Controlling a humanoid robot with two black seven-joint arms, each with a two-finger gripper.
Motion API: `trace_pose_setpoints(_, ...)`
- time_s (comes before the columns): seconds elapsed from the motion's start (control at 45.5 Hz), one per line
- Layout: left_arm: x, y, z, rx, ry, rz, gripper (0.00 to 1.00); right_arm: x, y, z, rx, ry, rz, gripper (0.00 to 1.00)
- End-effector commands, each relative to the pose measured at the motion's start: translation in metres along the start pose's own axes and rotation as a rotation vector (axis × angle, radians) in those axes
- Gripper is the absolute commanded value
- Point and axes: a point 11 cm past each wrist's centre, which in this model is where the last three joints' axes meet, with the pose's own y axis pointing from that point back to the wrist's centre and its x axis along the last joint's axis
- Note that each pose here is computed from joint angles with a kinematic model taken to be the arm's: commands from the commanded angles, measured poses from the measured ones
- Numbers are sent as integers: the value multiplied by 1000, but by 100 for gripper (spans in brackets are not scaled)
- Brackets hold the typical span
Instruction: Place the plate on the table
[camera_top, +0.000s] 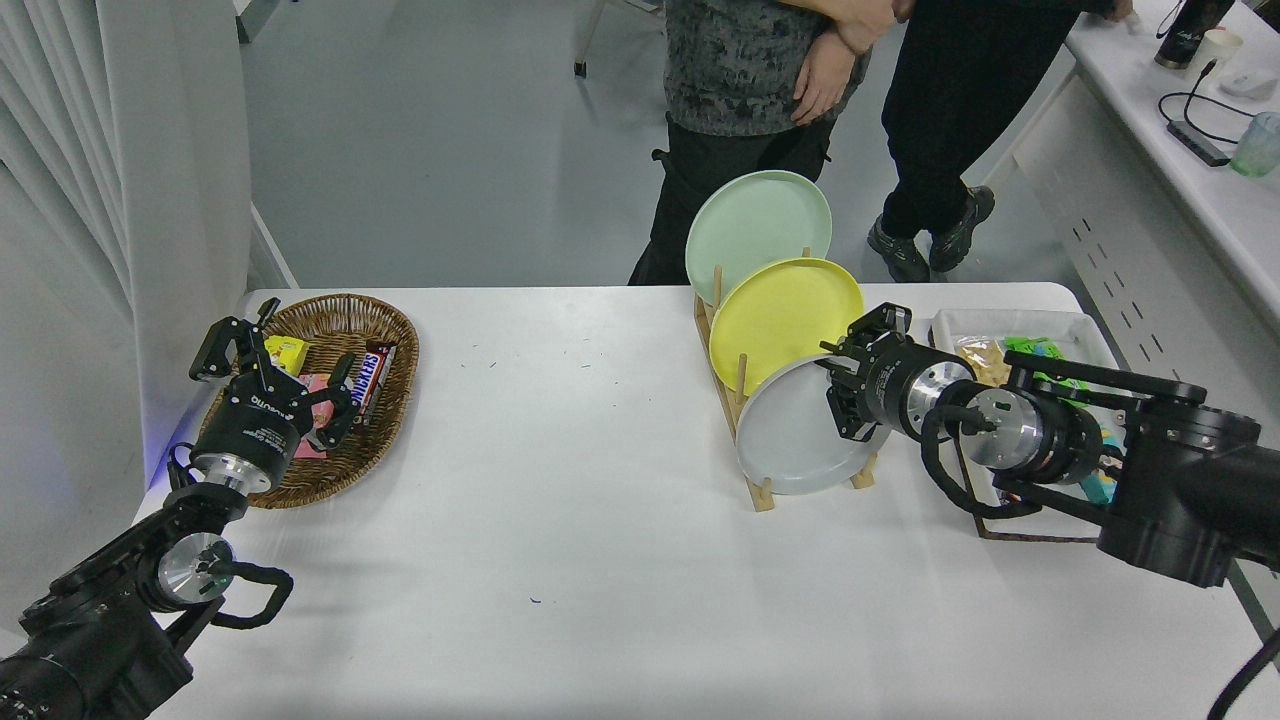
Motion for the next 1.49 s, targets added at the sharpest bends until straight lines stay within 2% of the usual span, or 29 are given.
trace_pose_setpoints(0.0, 0, 0, 0, -1, 1, 1, 98, -2, 0, -1, -3, -5, -4, 9)
trace_pose_setpoints(0.352, 0, 0, 0, -1, 1, 1, 98, -12, 10, -14, -4, -13, -24, 9)
trace_pose_setpoints(0.418, 0, 0, 0, 0, 0, 0, 98, -10, 11, -17, 2, -11, -21, 2)
trace_pose_setpoints(0.484, 0, 0, 0, 0, 0, 0, 98, -11, 11, -19, 4, -12, -22, 0)
trace_pose_setpoints(1.187, 0, 0, 0, 0, 0, 0, 98, -6, 28, -52, 32, 13, -21, 0)
trace_pose_setpoints(1.473, 0, 0, 0, -1, 0, 2, 98, -18, 31, -66, 40, 23, -44, 0)
